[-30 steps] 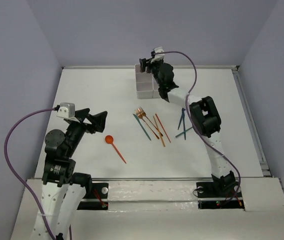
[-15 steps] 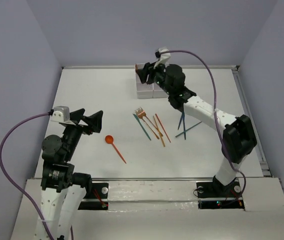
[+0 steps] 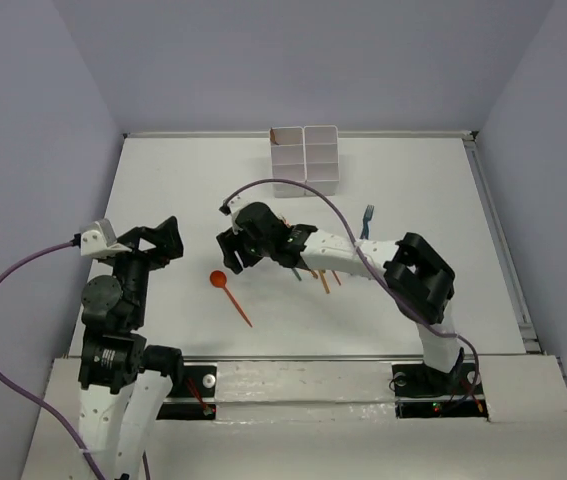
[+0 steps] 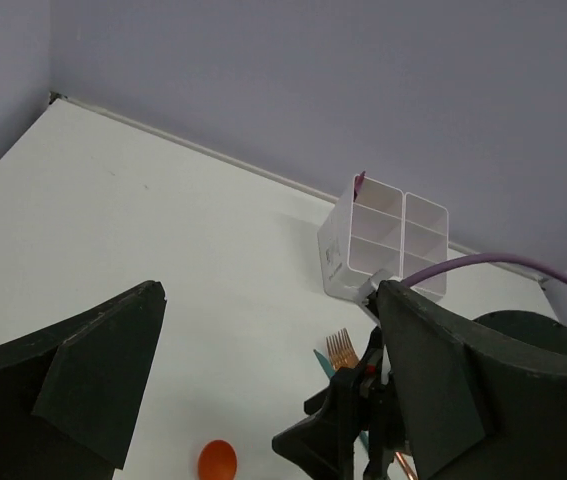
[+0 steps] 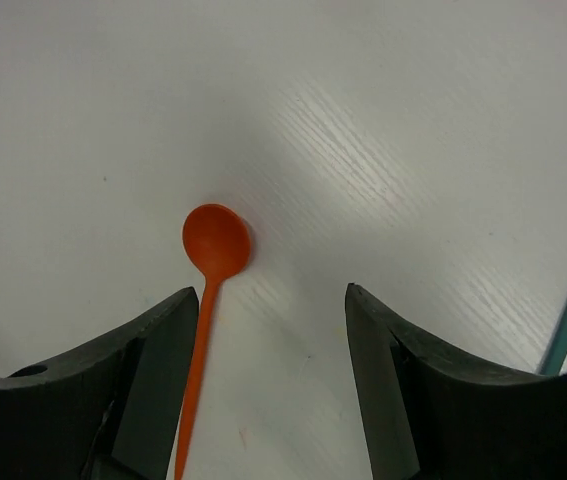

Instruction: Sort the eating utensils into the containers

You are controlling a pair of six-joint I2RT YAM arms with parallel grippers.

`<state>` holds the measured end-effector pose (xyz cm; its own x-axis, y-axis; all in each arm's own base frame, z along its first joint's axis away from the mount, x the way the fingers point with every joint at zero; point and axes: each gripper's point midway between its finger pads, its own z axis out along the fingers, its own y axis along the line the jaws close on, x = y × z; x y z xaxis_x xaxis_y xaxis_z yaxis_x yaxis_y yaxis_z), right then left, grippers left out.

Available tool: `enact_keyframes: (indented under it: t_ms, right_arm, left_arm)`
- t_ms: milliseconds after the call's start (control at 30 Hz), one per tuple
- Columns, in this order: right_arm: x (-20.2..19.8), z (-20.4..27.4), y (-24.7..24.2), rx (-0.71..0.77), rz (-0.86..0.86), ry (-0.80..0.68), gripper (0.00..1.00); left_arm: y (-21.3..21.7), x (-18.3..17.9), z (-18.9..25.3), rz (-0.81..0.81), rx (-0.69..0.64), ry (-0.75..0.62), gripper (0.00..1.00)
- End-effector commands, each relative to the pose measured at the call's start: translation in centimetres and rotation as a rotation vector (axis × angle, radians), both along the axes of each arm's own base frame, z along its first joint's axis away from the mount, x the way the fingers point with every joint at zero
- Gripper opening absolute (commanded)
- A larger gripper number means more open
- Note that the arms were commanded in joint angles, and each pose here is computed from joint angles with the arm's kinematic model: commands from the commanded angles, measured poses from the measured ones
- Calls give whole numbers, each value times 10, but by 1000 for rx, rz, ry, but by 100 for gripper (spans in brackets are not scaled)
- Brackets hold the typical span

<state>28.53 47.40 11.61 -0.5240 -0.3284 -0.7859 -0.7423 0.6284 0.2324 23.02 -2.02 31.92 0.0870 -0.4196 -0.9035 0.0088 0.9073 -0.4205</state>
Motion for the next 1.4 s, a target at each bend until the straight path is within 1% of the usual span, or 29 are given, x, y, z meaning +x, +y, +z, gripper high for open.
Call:
enact_keyframes:
  t_ms: [0,33,100,167,300,367,400,433,467,567,633,667,733,767,800,833,933,967,1000,1033,1067,1100,1133,1167,1200,1233,1300,1333,1367]
  right_arm:
    - [-22,-12,15,-65,17,48,66]
    - [-29,-29,14,-110,24,76,64]
    - [-31,-39,13,-152,10,79,64]
    - [-37,-54,14,-184,18,100,62]
    - [-53,-68,24,-228,56,117,60]
    - [-51,-71,27,-233,46,119,59]
    - [-56,-83,26,-262,53,133,59]
    - [-54,-83,28,-265,45,131,56]
    - [-52,-88,26,-281,26,127,50]
    - [-47,-99,22,-317,3,122,43]
    - [-41,-106,17,-360,-17,100,33]
    - [-36,-106,14,-380,-31,79,26]
    - [-31,-104,12,-399,-44,57,17]
    - [-29,-103,10,-407,-46,41,9]
    - [-26,-100,11,-404,-51,28,7]
    - [-24,-98,10,-408,-56,14,7]
    - [-2,-79,10,-370,-97,-51,7]
    - [7,-56,11,-318,-115,-78,7]
    - [26,-36,14,-243,-147,-111,7]
    - [33,-31,7,-221,-162,-123,7]
    - [49,15,13,-98,-183,-197,7]
    - [61,33,9,-43,-202,-228,7]
    - [83,41,-9,-11,-244,-240,7]
    - [96,58,-15,45,-257,-262,7]
    - [111,90,-14,161,-268,-311,7]
    - [136,112,-36,209,-322,-344,7]
    - [160,149,-49,310,-360,-418,7]
    - [171,162,-57,337,-382,-453,7]
    - [192,178,-74,360,-424,-506,7]
  left_arm:
    - [16,-11,32,80,-40,-87,99]
    - [16,-12,32,80,-40,-90,99]
    - [14,-11,32,72,-39,-92,99]
    - [13,-11,33,61,-39,-98,99]
    - [13,-12,33,60,-36,-96,99]
    - [12,-12,33,56,-36,-99,99]
    - [11,-12,34,53,-34,-101,99]
    - [11,-12,33,51,-33,-99,99]
    - [11,-12,33,50,-34,-101,99]
    - [10,-12,33,45,-32,-98,99]
    - [10,-12,34,45,-33,-101,99]
    - [10,-12,34,45,-31,-101,99]
    - [10,-12,33,45,-31,-99,99]
    - [9,-12,33,42,-30,-98,99]
    - [9,-11,33,39,-29,-98,99]
    - [9,-11,33,39,-29,-98,99]
    - [8,-10,32,38,-27,-92,99]
    - [8,-10,32,36,-27,-90,99]
    - [8,-9,32,35,-26,-89,99]
    - [7,-9,31,33,-26,-86,99]
    - [7,-8,30,30,-25,-83,99]
    - [6,-8,30,29,-24,-81,99]
    - [3,-6,29,13,-18,-75,99]
    - [1,-5,28,-1,-15,-71,99]
    - [-2,-4,27,-14,-9,-67,99]
    - [-6,-1,25,-39,2,-59,99]
    - [-11,1,24,-61,13,-52,99]
    - [-12,1,24,-69,18,-48,99]
    - [-16,2,24,-88,27,-42,99]
